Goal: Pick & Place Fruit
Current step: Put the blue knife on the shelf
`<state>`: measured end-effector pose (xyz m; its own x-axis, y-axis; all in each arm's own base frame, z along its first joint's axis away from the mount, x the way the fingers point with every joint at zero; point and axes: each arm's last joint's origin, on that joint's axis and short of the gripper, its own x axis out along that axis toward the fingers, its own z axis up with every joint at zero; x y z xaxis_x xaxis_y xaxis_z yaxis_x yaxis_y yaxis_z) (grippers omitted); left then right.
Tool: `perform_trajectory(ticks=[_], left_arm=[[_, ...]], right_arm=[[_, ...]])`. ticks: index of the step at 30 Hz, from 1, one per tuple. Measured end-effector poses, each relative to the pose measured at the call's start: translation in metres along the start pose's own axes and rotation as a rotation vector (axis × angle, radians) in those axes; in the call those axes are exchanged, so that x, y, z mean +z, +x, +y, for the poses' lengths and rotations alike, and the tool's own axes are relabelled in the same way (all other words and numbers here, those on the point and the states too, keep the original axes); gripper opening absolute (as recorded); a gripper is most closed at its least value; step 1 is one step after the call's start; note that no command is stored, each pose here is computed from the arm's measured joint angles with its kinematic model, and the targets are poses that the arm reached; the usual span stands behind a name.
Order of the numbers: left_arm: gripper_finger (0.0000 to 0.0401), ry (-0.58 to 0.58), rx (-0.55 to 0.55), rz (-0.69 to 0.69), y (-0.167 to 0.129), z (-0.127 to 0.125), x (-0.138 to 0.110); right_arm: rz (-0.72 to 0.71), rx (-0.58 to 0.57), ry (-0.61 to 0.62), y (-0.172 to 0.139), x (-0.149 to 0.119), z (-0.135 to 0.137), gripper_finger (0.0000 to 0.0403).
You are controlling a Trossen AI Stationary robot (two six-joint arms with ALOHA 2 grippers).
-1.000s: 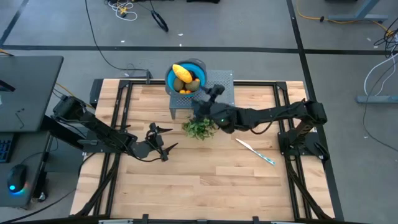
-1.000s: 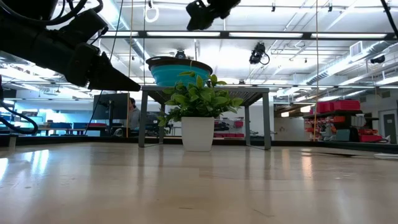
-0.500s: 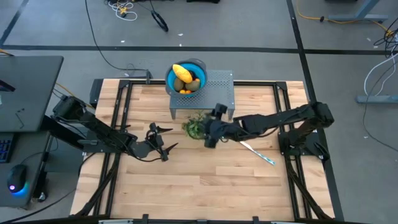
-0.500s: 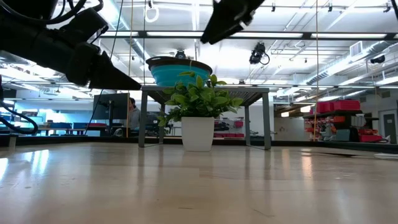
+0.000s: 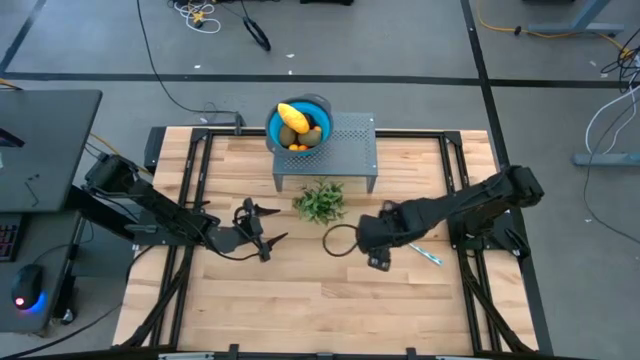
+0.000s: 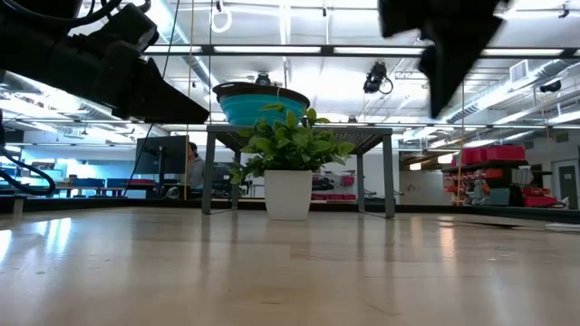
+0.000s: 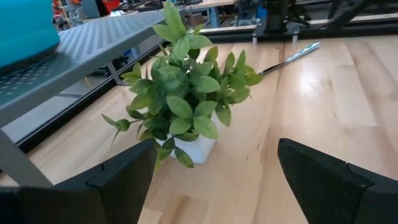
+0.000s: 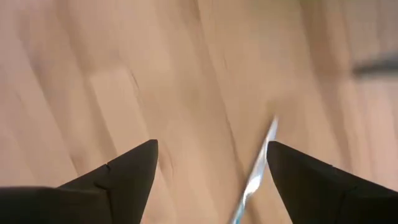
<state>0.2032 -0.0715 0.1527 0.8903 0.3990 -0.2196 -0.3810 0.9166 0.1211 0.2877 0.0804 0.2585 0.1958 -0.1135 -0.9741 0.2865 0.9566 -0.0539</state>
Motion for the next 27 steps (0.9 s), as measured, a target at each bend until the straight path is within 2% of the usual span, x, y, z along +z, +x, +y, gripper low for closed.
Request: perform_trajectory(ticks=[4, 10, 18, 23, 27], left_arm=[[0.0343, -0.016, -0.016, -0.012, 0.0, -0.001, 0.002], [0.0343, -0.016, -0.015, -0.018, 0.0, -0.001, 0.002], [0.0343, -0.011, -0.007, -0.018, 0.0, 0.0, 0.002], [0.0343, -0.008, -0.007, -0.018, 0.0, 0.0, 0.002], [0.0343, -0.007, -0.007, -0.018, 0.0, 0.0, 0.002]], right_arm=[[0.156, -0.035, 0.02, 0.018, -0.025, 0.001, 0.0312], [0.295, -0.072, 0.041, 0.046, -0.058, 0.004, 0.0312], [0.399, -0.161, 0.026, 0.071, -0.089, -0.004, 0.0306], [0.451, -0.189, 0.016, 0.081, -0.105, -0.008, 0.028], [0.435, -0.181, 0.026, 0.085, -0.108, -0.007, 0.0257]])
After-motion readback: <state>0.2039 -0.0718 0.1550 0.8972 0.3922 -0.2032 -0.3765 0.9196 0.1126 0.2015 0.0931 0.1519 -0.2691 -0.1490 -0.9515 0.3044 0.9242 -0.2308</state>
